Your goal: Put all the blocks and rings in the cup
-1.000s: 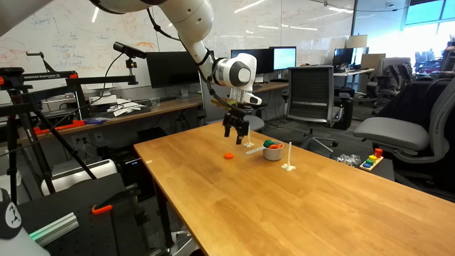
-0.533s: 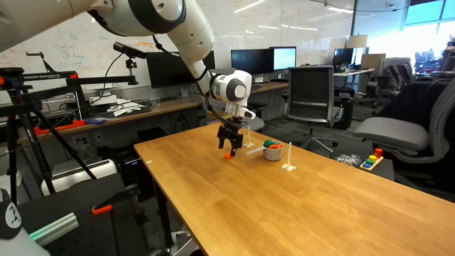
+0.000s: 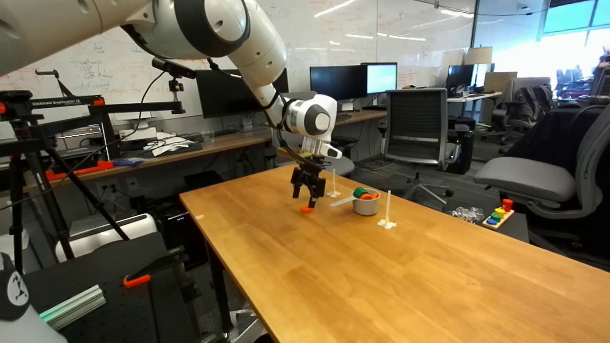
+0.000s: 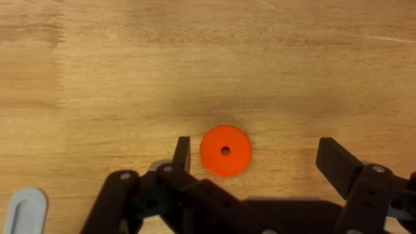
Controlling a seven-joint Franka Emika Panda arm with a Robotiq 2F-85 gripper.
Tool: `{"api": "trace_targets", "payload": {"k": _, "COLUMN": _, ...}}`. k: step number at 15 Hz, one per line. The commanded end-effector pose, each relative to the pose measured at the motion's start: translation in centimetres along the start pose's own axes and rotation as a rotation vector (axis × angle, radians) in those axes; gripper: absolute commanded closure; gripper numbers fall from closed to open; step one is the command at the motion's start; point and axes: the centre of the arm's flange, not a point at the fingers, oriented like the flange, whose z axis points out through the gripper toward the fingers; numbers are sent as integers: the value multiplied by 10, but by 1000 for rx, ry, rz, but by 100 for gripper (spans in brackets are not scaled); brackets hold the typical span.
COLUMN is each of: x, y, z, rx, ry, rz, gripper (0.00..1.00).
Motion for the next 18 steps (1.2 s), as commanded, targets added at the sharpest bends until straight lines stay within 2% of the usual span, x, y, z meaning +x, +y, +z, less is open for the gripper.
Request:
{"api": "trace_targets", "payload": {"k": 1, "x": 15, "y": 3, "z": -6, "rx": -18, "ry": -16, "rz": -4, "gripper": 0}}
{"api": "trace_targets", "payload": {"k": 12, "x": 22, "y": 8, "z": 9, "rx": -31, "ry": -53, "rz": -3, "gripper": 0}}
{"api": "trace_targets", "payload": {"k": 13, "x": 22, "y": 9, "z": 8, "rx": -39, "ry": -49, "rz": -4, "gripper": 25}}
{"api": "trace_targets", "payload": {"k": 15, "x": 23, "y": 10, "z": 6, "rx": -40, "ry": -44, "rz": -1, "gripper": 34}}
{"api": "trace_targets", "payload": {"k": 18, "x": 23, "y": 9, "z": 1, "rx": -39, "ry": -36, "rz": -4, "gripper": 58}}
